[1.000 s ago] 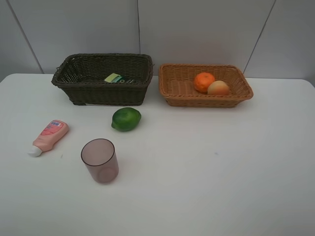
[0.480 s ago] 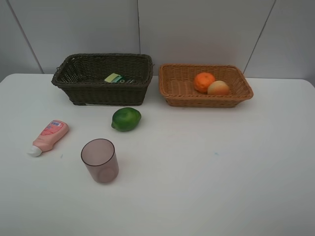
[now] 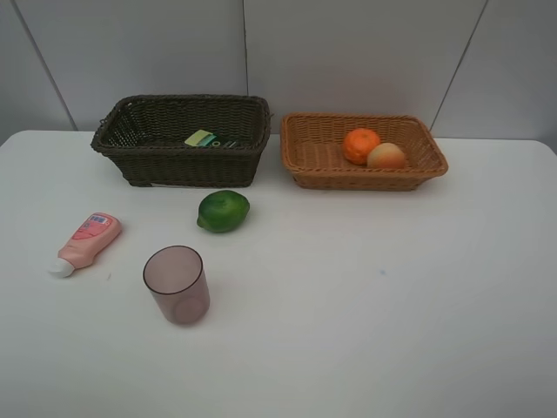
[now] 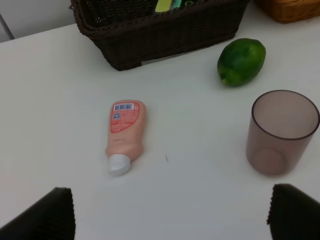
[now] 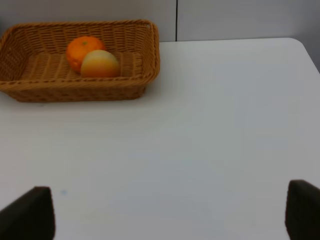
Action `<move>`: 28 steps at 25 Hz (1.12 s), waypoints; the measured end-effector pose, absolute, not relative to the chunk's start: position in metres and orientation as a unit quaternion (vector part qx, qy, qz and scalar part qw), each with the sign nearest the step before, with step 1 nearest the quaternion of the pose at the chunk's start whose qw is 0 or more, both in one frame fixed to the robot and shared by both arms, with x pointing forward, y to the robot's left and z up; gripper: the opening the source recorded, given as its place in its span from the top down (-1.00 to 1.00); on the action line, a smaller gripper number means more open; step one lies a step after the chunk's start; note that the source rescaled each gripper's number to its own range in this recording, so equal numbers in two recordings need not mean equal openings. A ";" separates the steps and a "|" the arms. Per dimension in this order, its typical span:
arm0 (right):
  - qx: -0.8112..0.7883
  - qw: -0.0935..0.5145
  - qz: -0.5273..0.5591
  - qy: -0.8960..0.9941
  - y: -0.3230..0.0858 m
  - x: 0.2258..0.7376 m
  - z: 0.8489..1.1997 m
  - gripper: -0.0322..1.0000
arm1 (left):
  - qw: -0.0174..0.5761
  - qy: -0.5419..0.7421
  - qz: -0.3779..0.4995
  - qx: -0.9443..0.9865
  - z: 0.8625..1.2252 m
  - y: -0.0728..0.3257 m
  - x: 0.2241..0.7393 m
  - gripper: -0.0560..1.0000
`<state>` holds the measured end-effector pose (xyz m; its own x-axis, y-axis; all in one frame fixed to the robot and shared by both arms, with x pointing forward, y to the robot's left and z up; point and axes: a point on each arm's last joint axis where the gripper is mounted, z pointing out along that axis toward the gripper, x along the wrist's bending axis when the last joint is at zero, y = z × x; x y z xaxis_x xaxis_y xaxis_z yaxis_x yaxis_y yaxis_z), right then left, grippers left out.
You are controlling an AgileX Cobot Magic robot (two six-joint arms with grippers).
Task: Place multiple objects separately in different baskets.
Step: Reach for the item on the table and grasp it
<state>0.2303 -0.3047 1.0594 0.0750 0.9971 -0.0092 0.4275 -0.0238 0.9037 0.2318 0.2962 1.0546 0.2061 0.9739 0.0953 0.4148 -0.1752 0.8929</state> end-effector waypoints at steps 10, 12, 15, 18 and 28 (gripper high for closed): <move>0.618 0.395 0.361 0.576 -0.305 0.230 1.059 -1.00 | 0.384 0.514 0.364 0.675 1.055 0.296 0.232 -1.00; 0.618 0.395 0.361 0.576 -0.305 0.230 1.059 -1.00 | 0.384 0.514 0.364 0.675 1.055 0.296 0.232 -1.00; 0.618 0.395 0.361 0.576 -0.305 0.230 1.059 -1.00 | 0.381 0.512 0.367 0.677 1.055 0.297 0.232 -1.00; 0.618 0.395 0.361 0.576 -0.305 0.230 1.059 -1.00 | 0.361 0.503 0.386 0.684 1.054 0.300 0.232 -1.00; 0.618 0.395 0.361 0.576 -0.305 0.230 1.059 -1.00 | 0.350 0.504 0.400 0.681 1.055 0.303 0.233 -1.00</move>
